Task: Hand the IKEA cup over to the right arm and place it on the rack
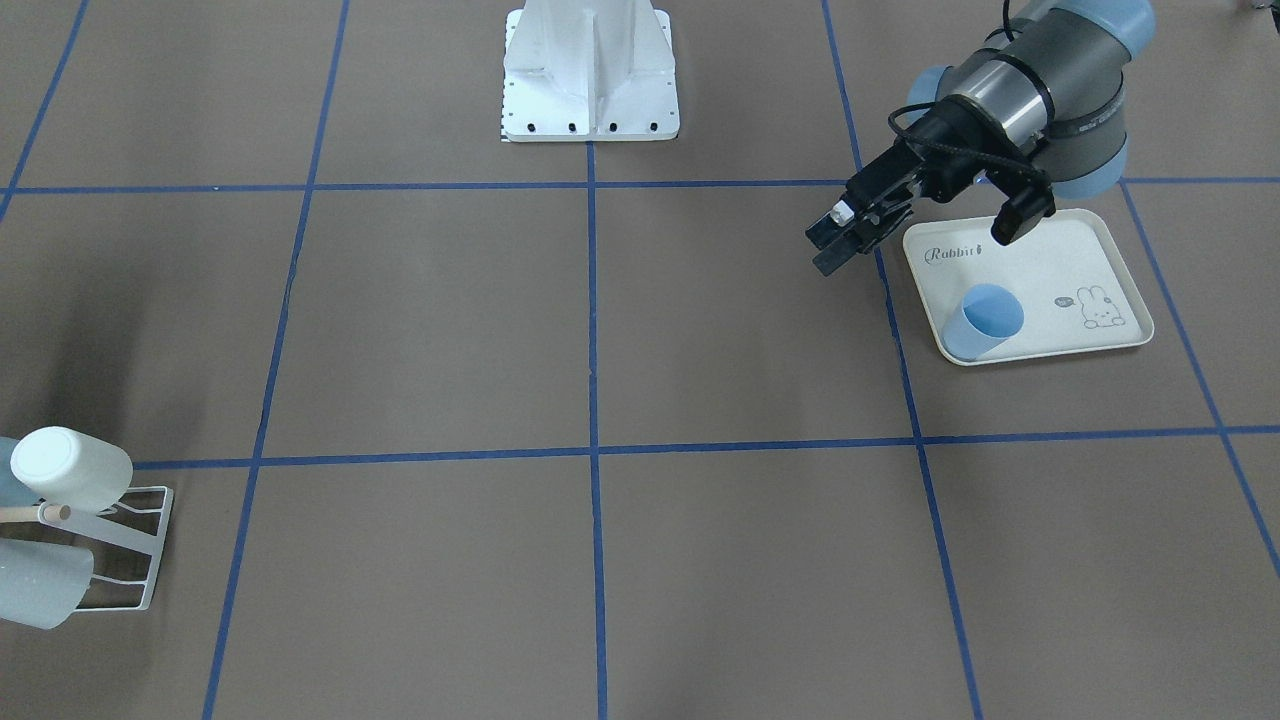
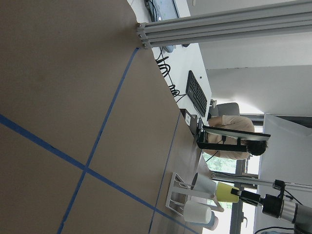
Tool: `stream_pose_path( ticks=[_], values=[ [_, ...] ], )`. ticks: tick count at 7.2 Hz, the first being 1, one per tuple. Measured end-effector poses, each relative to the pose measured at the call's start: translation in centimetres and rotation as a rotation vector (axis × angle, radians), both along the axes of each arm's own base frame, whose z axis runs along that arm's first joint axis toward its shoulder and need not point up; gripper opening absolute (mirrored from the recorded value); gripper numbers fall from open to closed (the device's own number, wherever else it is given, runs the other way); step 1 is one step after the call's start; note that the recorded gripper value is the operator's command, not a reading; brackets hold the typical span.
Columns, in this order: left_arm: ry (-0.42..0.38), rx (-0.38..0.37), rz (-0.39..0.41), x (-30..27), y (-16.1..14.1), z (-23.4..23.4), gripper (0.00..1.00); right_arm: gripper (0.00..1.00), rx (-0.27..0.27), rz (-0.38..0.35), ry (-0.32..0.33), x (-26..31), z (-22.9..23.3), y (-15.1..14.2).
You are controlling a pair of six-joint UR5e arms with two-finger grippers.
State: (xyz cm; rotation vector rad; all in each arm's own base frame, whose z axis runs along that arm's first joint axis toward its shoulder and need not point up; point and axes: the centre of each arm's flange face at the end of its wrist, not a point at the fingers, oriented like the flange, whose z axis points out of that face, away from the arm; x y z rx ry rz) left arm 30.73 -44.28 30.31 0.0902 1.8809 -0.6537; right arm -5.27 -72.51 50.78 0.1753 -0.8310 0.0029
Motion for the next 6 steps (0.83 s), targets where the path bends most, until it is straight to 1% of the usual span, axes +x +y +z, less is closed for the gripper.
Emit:
stream_pose_path(
  ticks=[2, 4, 5, 6],
  values=[
    [0.004, 0.003, 0.0, -0.1, 0.1, -0.2, 1.0, 0.33, -0.004, -0.013, 0.0, -1.1, 0.2, 0.2],
    [0.007, 0.005, 0.0, -0.2, 0.2, -0.4, 1.0, 0.37, -0.012, -0.024, 0.006, -1.6, 1.1, 0.6],
    [0.007, 0.005, 0.0, -0.2, 0.2, -0.4, 1.0, 0.47, -0.014, -0.033, 0.011, -2.3, 1.4, 0.7],
    [0.007, 0.005, 0.0, -0.2, 0.2, -0.4, 1.0, 0.76, -0.016, -0.045, 0.013, -3.2, 1.6, 0.9]
  ],
)
